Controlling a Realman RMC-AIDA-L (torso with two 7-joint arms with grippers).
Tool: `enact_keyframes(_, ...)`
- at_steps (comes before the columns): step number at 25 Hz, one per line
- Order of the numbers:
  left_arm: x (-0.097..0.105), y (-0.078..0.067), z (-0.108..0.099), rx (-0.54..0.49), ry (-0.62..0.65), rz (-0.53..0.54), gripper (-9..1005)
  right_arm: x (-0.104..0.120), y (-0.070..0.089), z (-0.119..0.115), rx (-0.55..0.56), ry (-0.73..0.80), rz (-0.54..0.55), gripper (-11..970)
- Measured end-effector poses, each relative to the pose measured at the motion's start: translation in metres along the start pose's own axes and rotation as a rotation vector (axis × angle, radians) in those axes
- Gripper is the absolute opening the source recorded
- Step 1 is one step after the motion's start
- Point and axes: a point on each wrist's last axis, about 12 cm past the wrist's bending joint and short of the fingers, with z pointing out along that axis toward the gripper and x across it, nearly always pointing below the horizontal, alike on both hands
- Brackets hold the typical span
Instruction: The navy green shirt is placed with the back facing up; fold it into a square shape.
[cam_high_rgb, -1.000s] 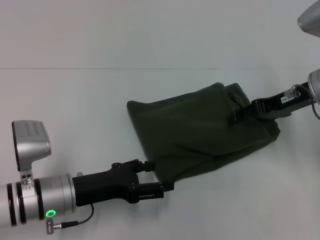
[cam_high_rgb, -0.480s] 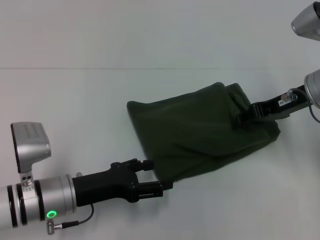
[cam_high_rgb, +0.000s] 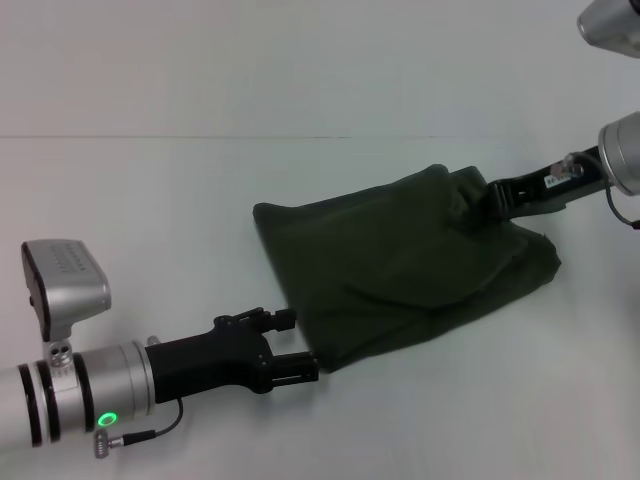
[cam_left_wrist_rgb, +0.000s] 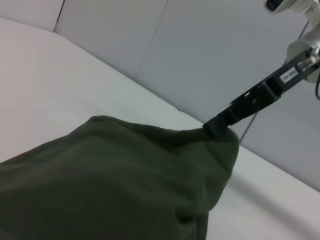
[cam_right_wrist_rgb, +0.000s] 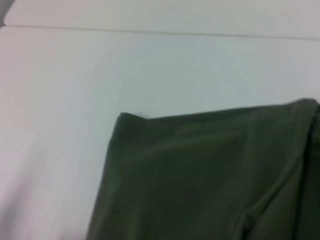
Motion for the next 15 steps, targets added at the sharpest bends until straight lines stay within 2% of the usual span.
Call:
enact_keyframes(5,0.0,0.004,-0.002,-0.027,0.004,0.01,882,-0.007,0.006,-0.001,-0.047,-0.044,0.012,64)
enact_keyframes(8,0.001,0.005,-0.002,-0.043,0.01,0.011,882,-0.008,0.003,-0.005,-0.062,-0.072,0.033,21)
enact_keyframes(15,0.003,0.006,-0.003,-0.048,0.009,0.01,883,0.0,-0.015,-0.02,-0.084,-0.126,0.1,31)
